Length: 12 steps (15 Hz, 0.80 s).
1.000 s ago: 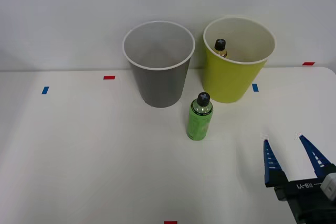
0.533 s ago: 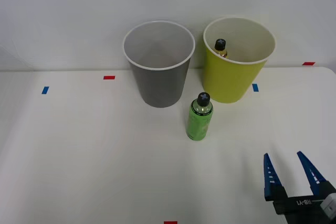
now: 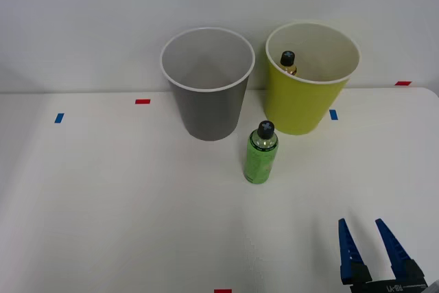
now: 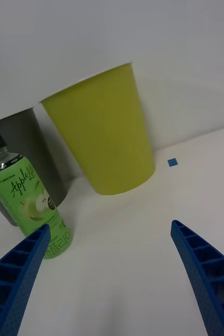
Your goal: Put cans in the gray bin, plastic bottles in the light green bin
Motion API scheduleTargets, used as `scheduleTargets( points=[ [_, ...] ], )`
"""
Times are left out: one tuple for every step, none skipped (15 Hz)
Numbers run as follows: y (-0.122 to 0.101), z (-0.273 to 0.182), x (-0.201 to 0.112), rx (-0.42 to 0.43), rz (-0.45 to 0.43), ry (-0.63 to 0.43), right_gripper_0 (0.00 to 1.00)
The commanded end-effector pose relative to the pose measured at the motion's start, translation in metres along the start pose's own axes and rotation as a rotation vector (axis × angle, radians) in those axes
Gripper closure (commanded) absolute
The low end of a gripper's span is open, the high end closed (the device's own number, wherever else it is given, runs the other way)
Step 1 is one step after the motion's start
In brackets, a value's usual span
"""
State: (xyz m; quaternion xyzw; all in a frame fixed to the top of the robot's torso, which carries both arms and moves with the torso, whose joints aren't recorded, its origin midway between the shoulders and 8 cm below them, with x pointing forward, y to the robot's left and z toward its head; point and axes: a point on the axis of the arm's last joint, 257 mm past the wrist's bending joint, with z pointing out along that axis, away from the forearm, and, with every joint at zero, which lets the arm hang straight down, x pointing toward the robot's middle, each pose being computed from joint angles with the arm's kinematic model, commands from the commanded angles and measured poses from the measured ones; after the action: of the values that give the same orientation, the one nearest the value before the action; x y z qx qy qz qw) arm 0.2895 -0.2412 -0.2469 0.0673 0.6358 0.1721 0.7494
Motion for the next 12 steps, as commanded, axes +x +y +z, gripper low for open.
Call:
scheduleTargets(
  points=[
    [0.034, 0.003, 0.017, -0.123, -0.095, 0.052, 0.22],
    [0.044, 0.004, 0.017, -0.168, -0.115, 0.053, 0.22],
    [0.047, 0.003, 0.018, -0.181, -0.111, 0.055, 0.22],
    [0.049, 0.001, 0.019, -0.186, -0.115, 0.058, 0.22],
    [0.053, -0.003, 0.019, -0.202, -0.123, 0.057, 0.22],
    [0.055, -0.006, 0.020, -0.204, -0.123, 0.058, 0.21],
    [0.055, -0.008, 0.021, -0.199, -0.125, 0.060, 0.22],
    [0.053, -0.011, 0.022, -0.179, -0.131, 0.063, 0.22],
    [0.052, -0.013, 0.023, -0.172, -0.133, 0.065, 0.22],
    [0.051, -0.016, 0.024, -0.157, -0.132, 0.068, 0.22],
    [0.051, -0.019, 0.026, -0.139, -0.131, 0.068, 0.22],
    [0.053, -0.020, 0.027, -0.131, -0.132, 0.068, 0.22]
  ],
)
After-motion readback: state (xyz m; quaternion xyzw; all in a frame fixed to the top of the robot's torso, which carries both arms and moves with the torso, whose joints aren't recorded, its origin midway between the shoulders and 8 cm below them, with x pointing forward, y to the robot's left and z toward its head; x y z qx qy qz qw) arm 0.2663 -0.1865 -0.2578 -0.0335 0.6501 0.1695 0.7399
